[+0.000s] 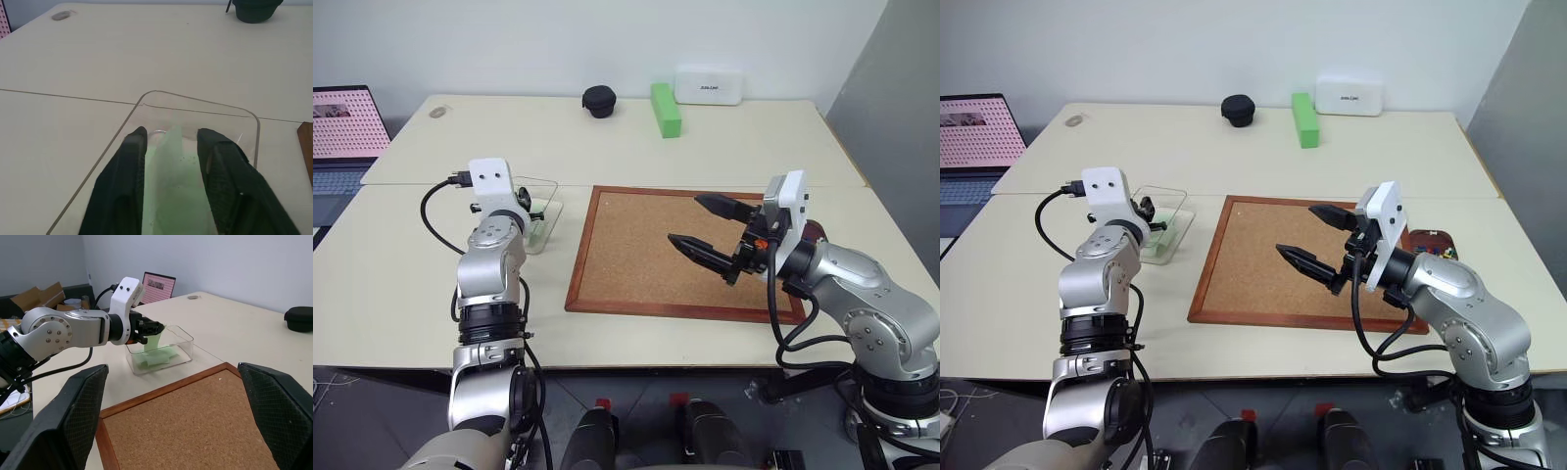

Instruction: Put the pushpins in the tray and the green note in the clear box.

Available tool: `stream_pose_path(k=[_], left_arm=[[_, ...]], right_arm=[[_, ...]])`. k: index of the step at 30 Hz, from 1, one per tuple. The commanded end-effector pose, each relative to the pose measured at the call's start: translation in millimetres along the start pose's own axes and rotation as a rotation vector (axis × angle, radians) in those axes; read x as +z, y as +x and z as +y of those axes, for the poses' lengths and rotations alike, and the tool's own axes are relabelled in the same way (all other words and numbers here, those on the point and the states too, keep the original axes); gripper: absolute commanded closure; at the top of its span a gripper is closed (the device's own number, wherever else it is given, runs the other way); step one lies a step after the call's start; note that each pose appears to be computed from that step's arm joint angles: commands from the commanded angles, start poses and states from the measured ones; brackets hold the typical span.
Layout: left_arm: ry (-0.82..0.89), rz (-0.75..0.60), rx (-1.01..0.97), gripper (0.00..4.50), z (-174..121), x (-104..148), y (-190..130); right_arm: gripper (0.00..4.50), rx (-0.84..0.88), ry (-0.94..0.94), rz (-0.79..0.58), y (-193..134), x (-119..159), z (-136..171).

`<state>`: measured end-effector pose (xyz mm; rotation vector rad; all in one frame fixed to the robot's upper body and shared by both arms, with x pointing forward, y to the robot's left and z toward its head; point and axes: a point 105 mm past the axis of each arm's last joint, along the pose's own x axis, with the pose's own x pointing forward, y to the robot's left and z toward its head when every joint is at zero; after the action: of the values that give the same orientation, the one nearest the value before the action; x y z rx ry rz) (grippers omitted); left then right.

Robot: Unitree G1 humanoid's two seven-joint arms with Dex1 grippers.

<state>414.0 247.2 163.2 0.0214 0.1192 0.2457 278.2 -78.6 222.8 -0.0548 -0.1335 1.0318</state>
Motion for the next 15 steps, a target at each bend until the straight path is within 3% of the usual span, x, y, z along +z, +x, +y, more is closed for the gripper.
stream_pose_path(k=[1, 8, 11, 15], left_arm=[[0.0, -0.069, 0.001, 2.02, 2, 22, -1], [0.023, -0.102, -0.052, 0.54, -6, 29, -6], [-0.003, -0.172, -0.257, 0.02, -41, 36, -19], [-0.02, -0.163, -0.477, 0.02, -79, 18, -41]], right_arm=[[0.0, 0.001, -0.041, -0.027, -1, 9, 0], [0.0, -0.082, -0.061, 0.005, -8, 1, -11], [0.0, -0.248, -0.128, 0.072, -18, -15, -30], [0.0, -0.505, -0.167, 0.099, -32, -31, -52]])
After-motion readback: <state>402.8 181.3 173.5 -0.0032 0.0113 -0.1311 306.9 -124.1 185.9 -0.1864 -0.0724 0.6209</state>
